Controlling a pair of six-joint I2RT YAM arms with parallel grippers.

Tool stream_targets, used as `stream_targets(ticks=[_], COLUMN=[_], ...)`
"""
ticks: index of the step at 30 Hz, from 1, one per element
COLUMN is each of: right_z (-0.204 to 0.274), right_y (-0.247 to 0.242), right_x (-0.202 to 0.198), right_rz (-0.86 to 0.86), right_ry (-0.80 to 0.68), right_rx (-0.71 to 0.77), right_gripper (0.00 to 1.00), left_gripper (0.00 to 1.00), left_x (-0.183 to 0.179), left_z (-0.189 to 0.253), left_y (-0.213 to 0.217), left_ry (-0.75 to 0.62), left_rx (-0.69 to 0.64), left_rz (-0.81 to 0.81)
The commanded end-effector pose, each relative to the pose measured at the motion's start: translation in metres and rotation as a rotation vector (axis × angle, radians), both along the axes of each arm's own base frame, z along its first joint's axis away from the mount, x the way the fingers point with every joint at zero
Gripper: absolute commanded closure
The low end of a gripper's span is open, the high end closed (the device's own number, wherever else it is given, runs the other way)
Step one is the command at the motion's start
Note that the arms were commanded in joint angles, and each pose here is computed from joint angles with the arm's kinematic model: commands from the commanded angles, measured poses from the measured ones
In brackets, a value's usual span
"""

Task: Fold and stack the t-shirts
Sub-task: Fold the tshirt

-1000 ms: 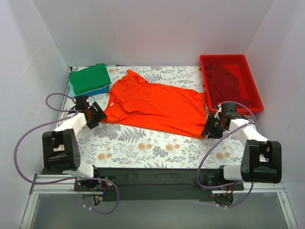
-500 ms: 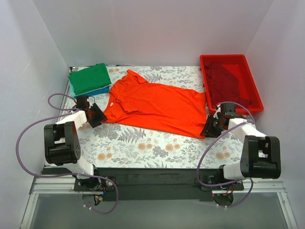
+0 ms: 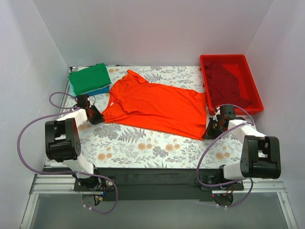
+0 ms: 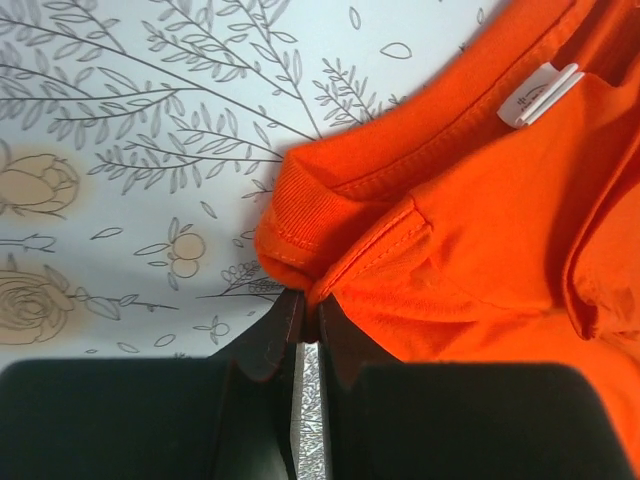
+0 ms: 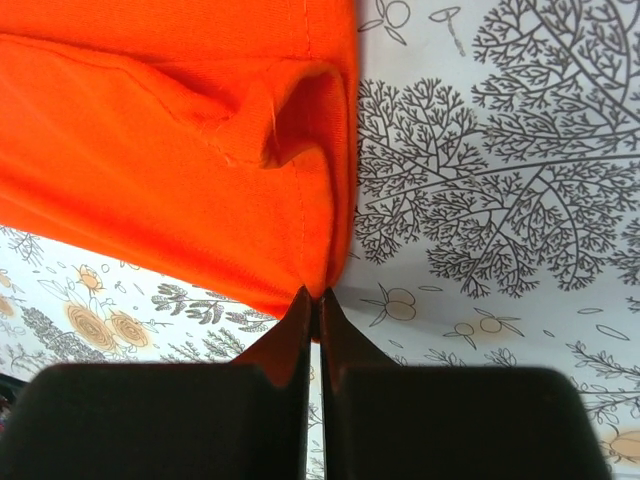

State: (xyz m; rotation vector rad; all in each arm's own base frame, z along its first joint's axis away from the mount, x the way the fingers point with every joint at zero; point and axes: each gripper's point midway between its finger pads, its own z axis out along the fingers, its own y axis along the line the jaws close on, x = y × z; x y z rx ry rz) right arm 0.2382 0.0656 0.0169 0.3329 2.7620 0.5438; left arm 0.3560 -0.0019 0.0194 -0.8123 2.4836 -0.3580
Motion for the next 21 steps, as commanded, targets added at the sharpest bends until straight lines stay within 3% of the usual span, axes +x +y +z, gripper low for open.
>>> stream_targets(ticks=[1,12,21], right_z=[0.004,0.023,0.023], right_y=[-0.01,-0.016,-0.013], right_x=[-0.004,-0.014,-0.044], right_rz=[0.003,0.002,-0.031], right_ry=[0.027,0.025,0.066], right_rx=[-0.058,-0.092,-0.087], right_gripper=[0.99,0.99,0.99], left_gripper=[1.0,1.0,1.0], left_x=[0.003,-0.004,-0.022], left_z=[0.014,0.051,0.056], left_y=[0.019,0.042,0.051], left_ry=[-0.033,-0.12,-0.094], left_rx=[0.102,0.255,0.318], left_rz=[0.017,0.03,0.034])
